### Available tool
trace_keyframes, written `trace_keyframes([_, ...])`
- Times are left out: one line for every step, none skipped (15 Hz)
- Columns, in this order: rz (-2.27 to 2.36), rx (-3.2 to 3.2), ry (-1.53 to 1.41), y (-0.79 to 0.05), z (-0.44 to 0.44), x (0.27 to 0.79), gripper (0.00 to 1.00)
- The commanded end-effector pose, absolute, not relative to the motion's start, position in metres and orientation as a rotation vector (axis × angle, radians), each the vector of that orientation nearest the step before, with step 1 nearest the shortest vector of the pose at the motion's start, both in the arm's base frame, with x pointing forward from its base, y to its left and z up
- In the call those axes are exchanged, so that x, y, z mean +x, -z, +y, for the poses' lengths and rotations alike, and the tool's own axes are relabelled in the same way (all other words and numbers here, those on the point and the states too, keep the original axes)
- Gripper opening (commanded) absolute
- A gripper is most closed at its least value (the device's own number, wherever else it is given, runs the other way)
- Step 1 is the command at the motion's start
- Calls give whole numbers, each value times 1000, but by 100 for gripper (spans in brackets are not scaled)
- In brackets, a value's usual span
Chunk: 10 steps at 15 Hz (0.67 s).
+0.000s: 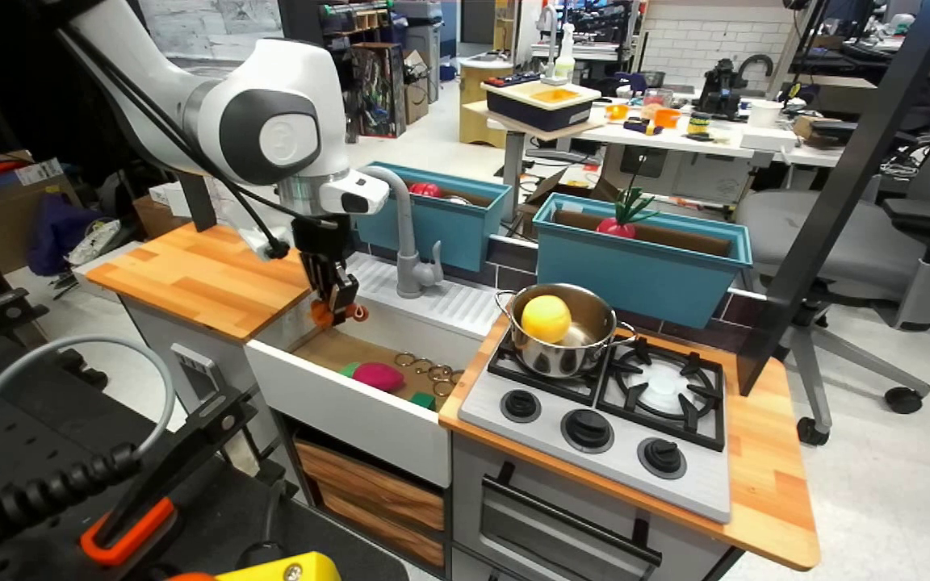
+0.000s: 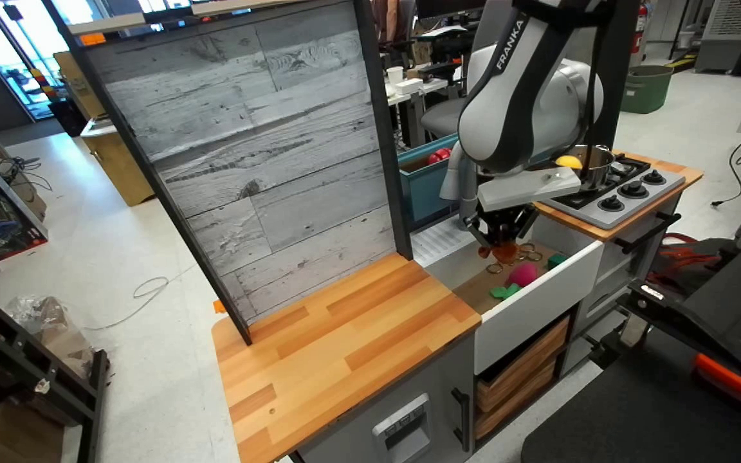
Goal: Put the doll in the sink
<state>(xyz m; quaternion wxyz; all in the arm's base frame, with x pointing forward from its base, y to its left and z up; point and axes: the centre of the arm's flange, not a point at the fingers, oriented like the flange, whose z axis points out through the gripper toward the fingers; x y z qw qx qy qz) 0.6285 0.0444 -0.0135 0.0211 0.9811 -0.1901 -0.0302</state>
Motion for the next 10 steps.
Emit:
trace_keyframes([-610,3029,69,34,34,639,3])
trace_keyframes([-611,3030,80,42,32,641,3])
trace_keyframes([-610,3035,85,50,31,644,3])
trace_keyframes([-611,3041,87,58,31,647,3])
trace_keyframes([-610,3041,95,65,31,650,3])
trace_keyframes([-607,3045,95,72,33,653,3])
trace_keyframes([-596,3045,90,78,35,655,3])
trace_keyframes([-584,3043,88,85,38,657,3])
trace_keyframes([-571,3040,84,92,40,659,3])
trace_keyframes([-558,3034,85,100,42,659,3])
